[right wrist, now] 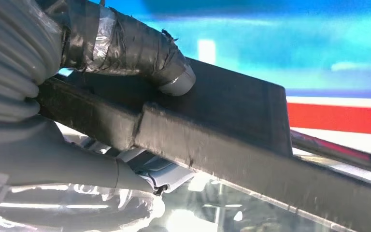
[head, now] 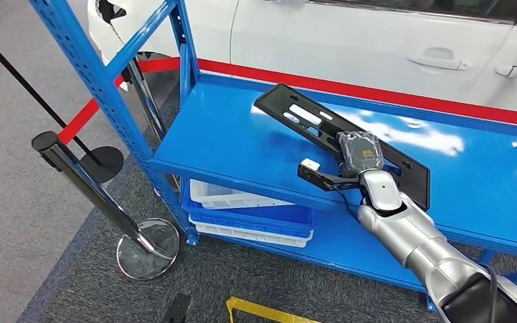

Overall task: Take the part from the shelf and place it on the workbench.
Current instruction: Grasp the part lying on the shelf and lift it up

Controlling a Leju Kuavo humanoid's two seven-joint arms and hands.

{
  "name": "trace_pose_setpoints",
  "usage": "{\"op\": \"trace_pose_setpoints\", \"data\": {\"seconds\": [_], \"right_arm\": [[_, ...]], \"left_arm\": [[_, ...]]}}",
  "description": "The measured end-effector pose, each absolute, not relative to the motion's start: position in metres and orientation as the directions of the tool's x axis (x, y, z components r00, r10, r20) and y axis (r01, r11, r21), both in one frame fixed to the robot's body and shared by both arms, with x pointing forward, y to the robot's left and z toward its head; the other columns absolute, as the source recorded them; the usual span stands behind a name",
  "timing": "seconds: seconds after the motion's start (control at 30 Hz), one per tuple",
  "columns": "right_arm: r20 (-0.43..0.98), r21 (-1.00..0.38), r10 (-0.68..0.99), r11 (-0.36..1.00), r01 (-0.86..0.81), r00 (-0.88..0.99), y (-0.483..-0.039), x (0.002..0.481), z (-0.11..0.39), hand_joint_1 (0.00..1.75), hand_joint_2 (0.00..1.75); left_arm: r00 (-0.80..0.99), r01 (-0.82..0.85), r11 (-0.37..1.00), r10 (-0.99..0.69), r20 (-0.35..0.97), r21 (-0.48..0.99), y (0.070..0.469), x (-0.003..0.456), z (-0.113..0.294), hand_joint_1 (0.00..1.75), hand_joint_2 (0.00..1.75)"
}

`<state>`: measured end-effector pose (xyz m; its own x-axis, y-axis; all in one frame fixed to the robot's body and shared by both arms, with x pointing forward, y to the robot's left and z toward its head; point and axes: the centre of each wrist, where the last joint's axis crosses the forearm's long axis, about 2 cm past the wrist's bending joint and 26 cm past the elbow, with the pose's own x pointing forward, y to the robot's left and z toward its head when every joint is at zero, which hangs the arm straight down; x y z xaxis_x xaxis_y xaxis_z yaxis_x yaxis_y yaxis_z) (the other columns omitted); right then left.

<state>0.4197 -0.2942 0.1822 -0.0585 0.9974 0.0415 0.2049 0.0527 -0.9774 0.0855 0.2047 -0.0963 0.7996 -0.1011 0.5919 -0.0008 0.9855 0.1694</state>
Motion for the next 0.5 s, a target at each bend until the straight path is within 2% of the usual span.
{"op": "trace_pose_setpoints", "data": {"seconds": [0.23,0.5], "right_arm": [[0.052,-0.869,0.979,0.141,0.475,-0.196,-0.275,0.409,0.213,1.75,1.75],[-0.026,-0.68,0.963,0.179,0.711,-0.268,-0.257,0.386,0.257,1.75,1.75]], "left_arm": [[0.777,-0.023,0.971,-0.133,0.615,0.238,0.207,0.082,-0.097,0.0,1.75],[0.791,-0.024,0.97,-0.129,0.598,0.241,0.209,0.079,-0.098,0.0,1.75]]}}
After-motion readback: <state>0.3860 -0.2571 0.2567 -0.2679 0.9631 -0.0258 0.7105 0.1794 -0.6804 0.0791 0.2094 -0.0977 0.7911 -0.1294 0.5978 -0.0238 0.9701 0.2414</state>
